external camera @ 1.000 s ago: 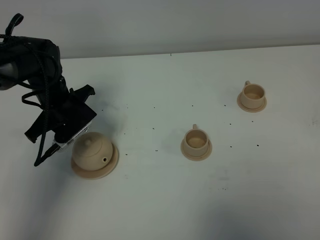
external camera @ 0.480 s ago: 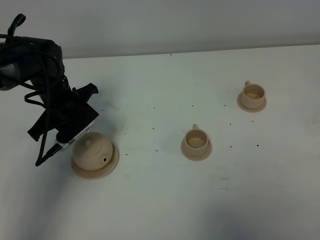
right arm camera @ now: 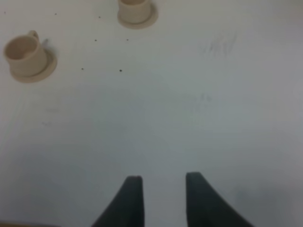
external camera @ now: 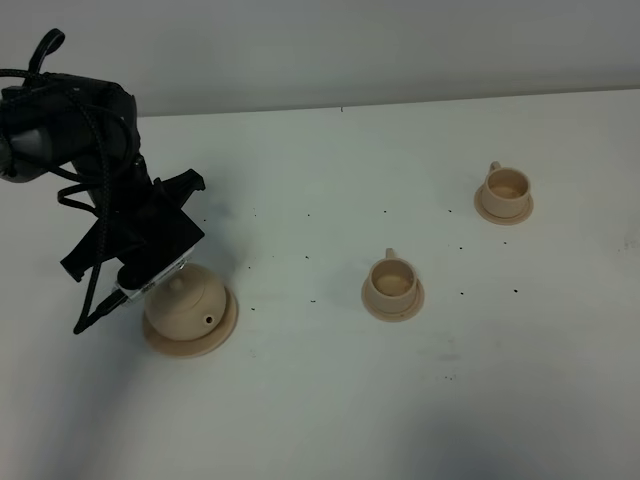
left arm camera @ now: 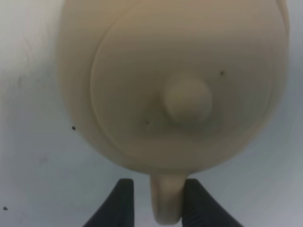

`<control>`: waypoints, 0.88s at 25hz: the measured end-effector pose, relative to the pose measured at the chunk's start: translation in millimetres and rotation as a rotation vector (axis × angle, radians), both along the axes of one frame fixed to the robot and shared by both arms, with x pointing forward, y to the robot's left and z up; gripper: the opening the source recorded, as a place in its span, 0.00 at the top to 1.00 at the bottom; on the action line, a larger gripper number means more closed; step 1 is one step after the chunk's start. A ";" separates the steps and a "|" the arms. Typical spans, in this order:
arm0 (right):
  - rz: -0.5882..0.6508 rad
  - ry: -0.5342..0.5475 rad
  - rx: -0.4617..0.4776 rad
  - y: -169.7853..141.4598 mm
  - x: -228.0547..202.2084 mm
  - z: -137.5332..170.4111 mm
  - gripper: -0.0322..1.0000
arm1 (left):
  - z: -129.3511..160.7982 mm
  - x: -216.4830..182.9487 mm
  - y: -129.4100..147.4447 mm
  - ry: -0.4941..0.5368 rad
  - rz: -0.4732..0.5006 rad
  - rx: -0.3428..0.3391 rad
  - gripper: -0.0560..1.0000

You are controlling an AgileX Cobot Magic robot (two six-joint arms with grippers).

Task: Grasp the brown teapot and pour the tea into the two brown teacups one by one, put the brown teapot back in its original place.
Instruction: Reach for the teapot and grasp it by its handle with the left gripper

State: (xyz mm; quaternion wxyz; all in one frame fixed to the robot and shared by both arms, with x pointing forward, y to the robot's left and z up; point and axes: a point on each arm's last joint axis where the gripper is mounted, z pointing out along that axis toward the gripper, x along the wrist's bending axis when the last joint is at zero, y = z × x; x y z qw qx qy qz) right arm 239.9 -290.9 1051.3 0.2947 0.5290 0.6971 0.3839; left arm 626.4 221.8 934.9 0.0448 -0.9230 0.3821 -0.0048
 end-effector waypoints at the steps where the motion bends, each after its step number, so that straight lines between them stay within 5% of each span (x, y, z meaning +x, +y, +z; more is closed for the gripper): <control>1: 0.000 0.000 0.000 0.0 0.0 0.0 0.74 | 0.0 -0.1 -0.7 0.000 -0.003 0.002 0.70; 22: 0.000 0.000 0.000 0.0 0.0 0.0 0.74 | -10.2 1.2 -6.1 0.003 -0.059 0.055 0.70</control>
